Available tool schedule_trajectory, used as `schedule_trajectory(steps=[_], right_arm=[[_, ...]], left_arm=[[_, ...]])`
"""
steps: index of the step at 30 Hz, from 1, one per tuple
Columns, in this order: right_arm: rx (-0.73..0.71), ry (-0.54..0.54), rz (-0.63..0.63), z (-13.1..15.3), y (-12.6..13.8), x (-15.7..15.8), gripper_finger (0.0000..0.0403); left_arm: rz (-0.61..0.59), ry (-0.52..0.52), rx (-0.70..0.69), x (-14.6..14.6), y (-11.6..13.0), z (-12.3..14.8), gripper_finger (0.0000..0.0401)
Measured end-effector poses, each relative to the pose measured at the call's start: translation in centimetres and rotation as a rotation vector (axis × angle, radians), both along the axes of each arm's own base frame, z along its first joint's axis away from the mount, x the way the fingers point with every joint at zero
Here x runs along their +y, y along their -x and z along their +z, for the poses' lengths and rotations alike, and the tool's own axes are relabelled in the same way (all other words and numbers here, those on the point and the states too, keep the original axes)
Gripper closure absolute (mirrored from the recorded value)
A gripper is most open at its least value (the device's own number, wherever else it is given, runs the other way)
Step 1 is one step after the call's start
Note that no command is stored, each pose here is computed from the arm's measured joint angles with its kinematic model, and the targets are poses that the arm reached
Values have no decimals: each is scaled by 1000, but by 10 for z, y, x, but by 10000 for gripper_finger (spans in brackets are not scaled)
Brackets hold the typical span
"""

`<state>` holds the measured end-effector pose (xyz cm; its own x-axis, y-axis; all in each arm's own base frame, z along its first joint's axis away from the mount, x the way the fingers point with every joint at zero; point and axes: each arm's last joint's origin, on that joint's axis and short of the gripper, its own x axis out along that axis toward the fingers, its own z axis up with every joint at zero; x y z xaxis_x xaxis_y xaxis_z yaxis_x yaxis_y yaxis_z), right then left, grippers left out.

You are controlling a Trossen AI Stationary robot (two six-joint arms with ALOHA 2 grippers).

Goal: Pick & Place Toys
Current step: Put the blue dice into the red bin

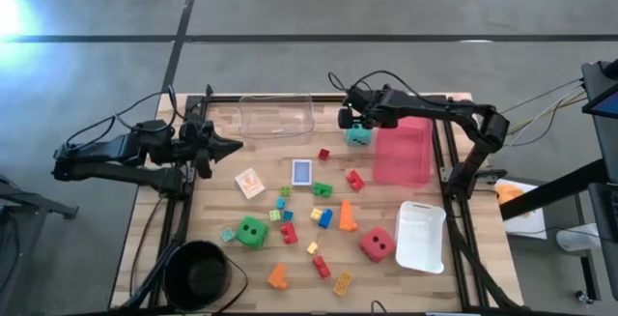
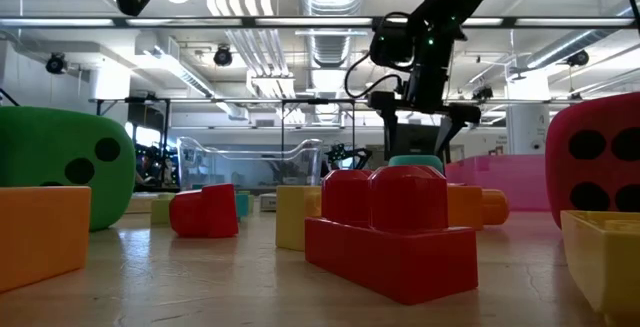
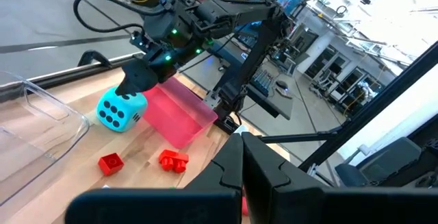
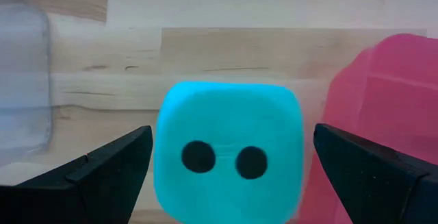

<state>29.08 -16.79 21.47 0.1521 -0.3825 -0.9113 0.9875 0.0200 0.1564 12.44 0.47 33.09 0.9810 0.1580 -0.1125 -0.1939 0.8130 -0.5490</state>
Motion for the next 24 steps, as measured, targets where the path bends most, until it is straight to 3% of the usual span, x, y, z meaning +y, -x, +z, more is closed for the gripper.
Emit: schedule_trajectory(steps=[11, 24], right_arm=[[25, 62, 45, -5, -5, 5, 3], [121, 31, 73, -29, -23, 7, 3]], left_arm=[[0, -1, 0, 0, 0, 0, 399], [-1, 0, 0, 0, 0, 0, 399]])
